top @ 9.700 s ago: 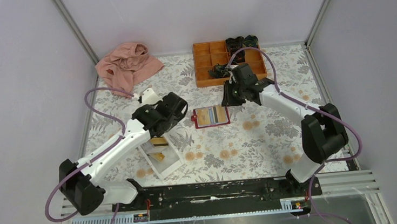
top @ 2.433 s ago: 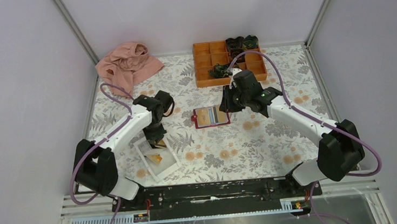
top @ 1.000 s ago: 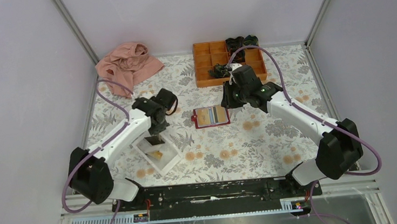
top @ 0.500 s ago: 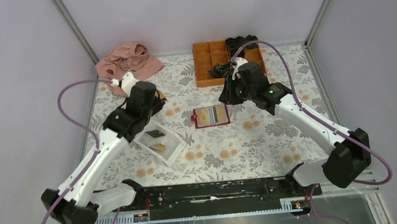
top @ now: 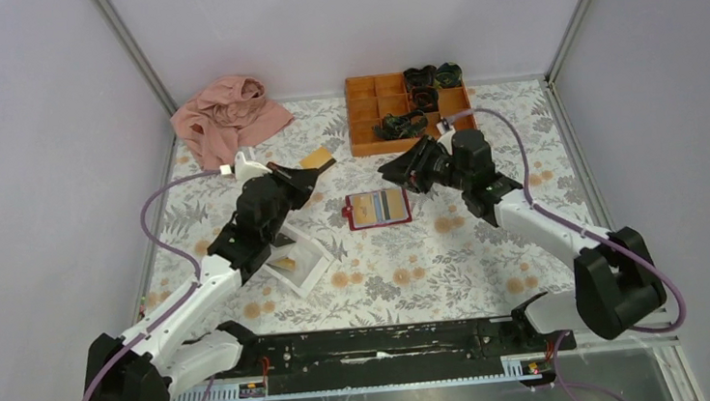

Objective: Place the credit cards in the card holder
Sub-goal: Pick up the credit card from the storage box.

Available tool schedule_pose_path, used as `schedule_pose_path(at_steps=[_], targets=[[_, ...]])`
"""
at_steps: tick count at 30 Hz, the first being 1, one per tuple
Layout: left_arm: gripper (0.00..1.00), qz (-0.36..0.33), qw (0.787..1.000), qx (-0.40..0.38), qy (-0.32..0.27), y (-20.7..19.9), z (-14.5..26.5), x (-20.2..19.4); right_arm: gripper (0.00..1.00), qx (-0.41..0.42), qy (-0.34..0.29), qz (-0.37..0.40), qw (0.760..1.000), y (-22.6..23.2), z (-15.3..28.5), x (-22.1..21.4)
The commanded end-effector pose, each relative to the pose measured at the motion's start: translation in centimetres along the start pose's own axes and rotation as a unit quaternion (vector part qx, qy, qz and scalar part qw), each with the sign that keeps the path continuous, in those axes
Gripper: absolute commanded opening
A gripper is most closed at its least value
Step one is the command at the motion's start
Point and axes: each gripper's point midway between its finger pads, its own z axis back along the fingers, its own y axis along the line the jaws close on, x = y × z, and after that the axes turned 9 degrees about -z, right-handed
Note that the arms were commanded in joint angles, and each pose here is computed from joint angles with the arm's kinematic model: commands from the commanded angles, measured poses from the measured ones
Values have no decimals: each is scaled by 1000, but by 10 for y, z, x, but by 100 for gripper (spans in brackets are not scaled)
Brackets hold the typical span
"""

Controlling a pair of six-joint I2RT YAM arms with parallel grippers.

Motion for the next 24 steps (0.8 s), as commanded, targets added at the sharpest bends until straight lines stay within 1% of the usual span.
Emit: schedule_pose_path(at_steps=[1,4,6,11,15,24], targets=[[0,73,990,-109,-52,-46,0,21,37,134,47,-125,982,57,-2,-3],[0,81,988,-120,-51,-50,-4,17,40,163,50,-167,971,70,-6,2],[0,85,987,-127,-50,-52,-8,15,40,173,49,-181,967,78,-10,4],[0,94,985,-139,-47,-60,-17,8,43,183,46,-221,957,80,-23,6],[0,98,983,-148,-44,-66,-23,5,43,169,47,-233,957,74,-38,4],[0,99,981,-166,-34,-77,-28,2,42,159,42,-235,958,66,-54,8]])
